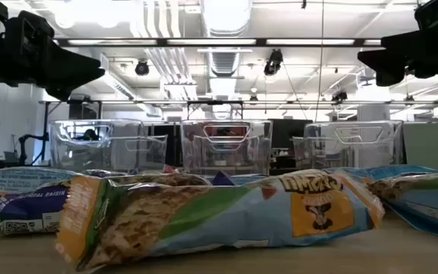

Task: Pick and place Granola Bars by type

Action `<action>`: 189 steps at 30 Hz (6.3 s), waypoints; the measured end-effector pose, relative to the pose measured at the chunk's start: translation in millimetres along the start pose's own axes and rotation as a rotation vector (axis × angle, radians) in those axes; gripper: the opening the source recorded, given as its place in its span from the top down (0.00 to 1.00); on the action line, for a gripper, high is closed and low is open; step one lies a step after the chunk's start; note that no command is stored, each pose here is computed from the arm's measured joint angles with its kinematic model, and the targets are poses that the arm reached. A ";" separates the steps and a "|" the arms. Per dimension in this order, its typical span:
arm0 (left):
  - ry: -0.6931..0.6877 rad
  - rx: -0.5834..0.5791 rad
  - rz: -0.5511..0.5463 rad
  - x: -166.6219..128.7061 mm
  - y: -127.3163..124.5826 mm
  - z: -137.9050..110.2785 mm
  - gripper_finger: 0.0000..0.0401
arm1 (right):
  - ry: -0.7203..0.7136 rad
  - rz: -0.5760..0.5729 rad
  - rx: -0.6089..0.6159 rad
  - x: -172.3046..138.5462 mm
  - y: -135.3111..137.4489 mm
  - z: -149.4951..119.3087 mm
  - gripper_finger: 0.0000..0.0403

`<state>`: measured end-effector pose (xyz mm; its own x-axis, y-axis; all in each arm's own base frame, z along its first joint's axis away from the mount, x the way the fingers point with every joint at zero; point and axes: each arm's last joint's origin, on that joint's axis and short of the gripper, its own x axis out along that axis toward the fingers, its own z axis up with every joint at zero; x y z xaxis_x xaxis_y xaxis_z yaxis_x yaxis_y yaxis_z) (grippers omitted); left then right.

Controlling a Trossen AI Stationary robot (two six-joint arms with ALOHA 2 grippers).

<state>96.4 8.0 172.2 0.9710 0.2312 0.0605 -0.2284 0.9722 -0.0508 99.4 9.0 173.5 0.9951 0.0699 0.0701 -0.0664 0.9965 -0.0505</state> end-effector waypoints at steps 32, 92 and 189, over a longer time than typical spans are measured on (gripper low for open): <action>0.000 0.000 -0.001 0.0 0.0 0.0 0.63 | 0.000 0.000 0.000 0.0 0.0 0.0 0.38; 0.006 0.001 0.000 0.0 0.0 -0.5 0.63 | 1.534 -0.047 0.490 96.6 123.9 32.7 0.42; 0.006 0.001 0.000 0.0 0.0 -0.5 0.63 | 1.174 -0.420 0.530 147.8 98.0 2.9 0.48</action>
<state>96.5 7.9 171.8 0.9715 0.2306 0.0549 -0.2280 0.9724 -0.0495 239.8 117.1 181.8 0.4047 -0.0557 -0.9127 0.5000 0.8492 0.1699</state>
